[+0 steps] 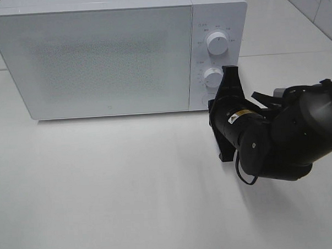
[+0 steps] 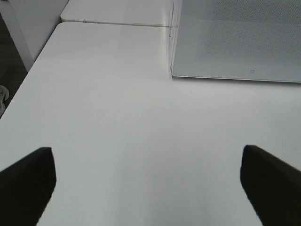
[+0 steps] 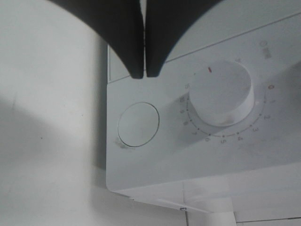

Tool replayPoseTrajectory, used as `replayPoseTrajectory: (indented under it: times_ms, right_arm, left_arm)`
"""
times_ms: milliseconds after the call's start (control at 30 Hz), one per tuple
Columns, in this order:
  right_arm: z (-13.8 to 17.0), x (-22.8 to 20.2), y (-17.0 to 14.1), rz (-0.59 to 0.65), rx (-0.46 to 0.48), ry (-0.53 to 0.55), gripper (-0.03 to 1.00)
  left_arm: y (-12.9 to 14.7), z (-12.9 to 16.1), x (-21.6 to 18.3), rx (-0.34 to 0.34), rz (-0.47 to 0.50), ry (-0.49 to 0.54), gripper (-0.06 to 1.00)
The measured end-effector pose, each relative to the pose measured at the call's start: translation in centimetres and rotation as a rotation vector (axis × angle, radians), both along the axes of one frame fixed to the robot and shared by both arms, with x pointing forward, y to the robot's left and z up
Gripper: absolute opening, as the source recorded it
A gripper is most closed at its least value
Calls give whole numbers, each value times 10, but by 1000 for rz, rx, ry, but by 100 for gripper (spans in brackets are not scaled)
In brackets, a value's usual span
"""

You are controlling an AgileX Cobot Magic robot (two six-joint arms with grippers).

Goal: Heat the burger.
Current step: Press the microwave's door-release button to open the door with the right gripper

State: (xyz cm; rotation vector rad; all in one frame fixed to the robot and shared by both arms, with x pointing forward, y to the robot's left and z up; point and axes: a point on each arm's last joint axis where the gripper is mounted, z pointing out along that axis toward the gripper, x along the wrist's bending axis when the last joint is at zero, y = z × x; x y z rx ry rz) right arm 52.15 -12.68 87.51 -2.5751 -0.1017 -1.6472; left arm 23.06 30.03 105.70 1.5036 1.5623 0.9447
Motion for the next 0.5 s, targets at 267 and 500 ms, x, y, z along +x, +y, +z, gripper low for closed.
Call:
replayPoseTrajectory:
  times_ms: [267,500]
  right_arm:
    - [0,15,-7,-52,9,17,1]
    - [-8,23,0,-39,-3,35,1]
  left_arm:
    - [0,0,0,0,0,0,99]
    - [0,0,0,1,1,0,99]
